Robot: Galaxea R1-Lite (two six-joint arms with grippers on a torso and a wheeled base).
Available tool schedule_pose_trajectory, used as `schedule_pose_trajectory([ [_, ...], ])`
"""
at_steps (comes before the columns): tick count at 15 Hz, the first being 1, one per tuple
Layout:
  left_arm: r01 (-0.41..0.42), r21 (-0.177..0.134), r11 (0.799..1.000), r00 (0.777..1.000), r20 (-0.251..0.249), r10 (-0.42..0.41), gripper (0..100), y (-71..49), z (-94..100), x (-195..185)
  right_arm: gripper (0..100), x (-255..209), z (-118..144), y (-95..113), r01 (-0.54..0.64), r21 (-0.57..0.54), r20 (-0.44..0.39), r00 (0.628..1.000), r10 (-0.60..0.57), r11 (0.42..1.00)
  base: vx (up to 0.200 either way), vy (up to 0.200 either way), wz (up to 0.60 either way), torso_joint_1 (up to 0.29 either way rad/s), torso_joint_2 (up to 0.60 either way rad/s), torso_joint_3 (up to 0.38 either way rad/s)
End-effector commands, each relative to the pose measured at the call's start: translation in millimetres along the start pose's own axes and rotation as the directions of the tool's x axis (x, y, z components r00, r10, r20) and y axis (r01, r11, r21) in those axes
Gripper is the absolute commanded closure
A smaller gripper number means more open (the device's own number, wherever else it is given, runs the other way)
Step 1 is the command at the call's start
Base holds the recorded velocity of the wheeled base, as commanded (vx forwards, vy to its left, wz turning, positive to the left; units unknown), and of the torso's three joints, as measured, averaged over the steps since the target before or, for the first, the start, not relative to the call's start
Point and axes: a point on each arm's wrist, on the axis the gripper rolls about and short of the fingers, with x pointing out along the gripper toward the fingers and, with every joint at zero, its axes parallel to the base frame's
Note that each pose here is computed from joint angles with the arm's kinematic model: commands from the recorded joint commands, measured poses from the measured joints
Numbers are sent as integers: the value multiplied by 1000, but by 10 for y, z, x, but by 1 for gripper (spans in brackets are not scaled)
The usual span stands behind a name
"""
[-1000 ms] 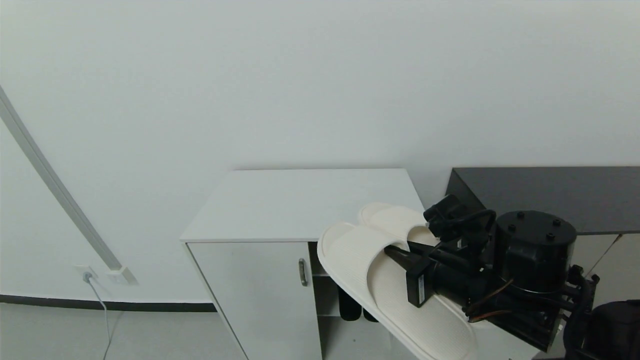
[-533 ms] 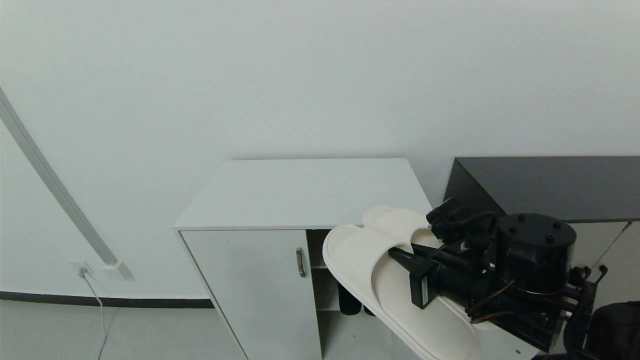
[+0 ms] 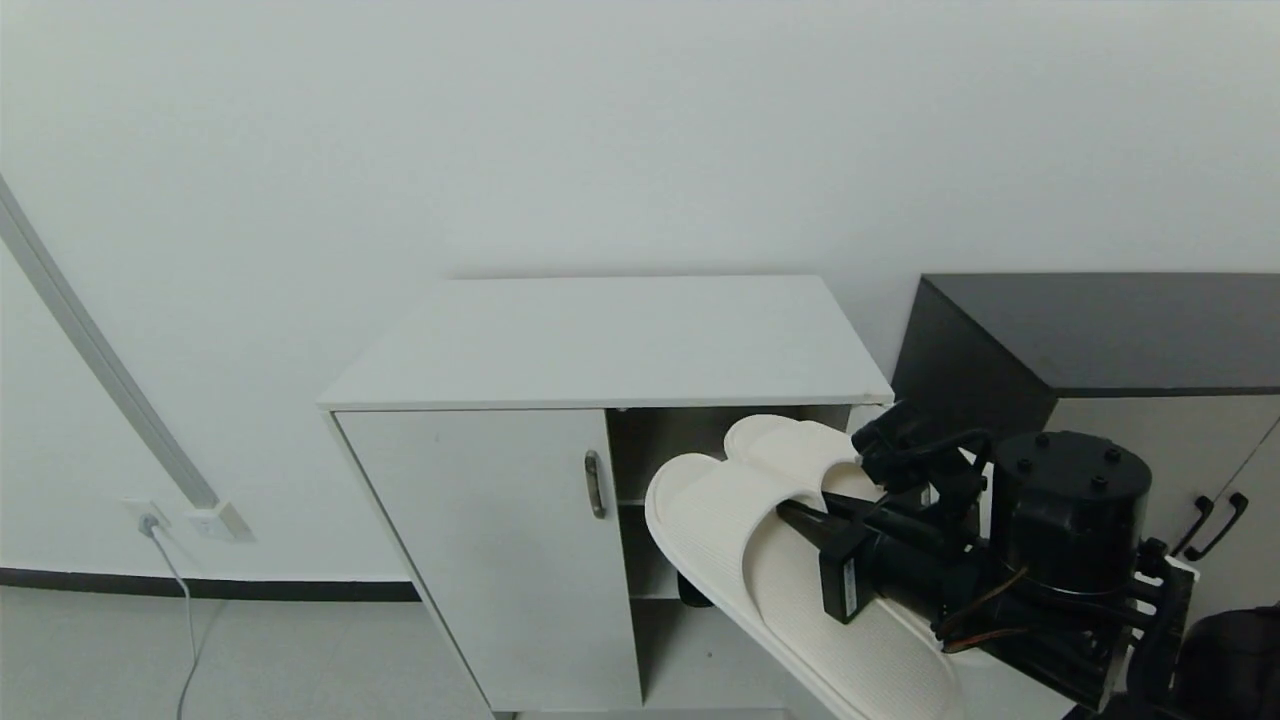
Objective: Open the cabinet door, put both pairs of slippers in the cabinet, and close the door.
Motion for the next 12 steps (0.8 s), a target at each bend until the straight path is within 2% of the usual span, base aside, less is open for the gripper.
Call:
schedule_pose_trajectory([
  [1,0,0,1000,1000,-1,0,100,0,0,1,100,25,-25,3,0,-6,-8,1000,0,1000,0,0,0,-212,544,330],
  [12,0,0,1000,1000,-1,0,100,0,0,1,100,84,-92,8,4,-11,-10,1000,-4,1000,0,0,0,-176,502,327],
])
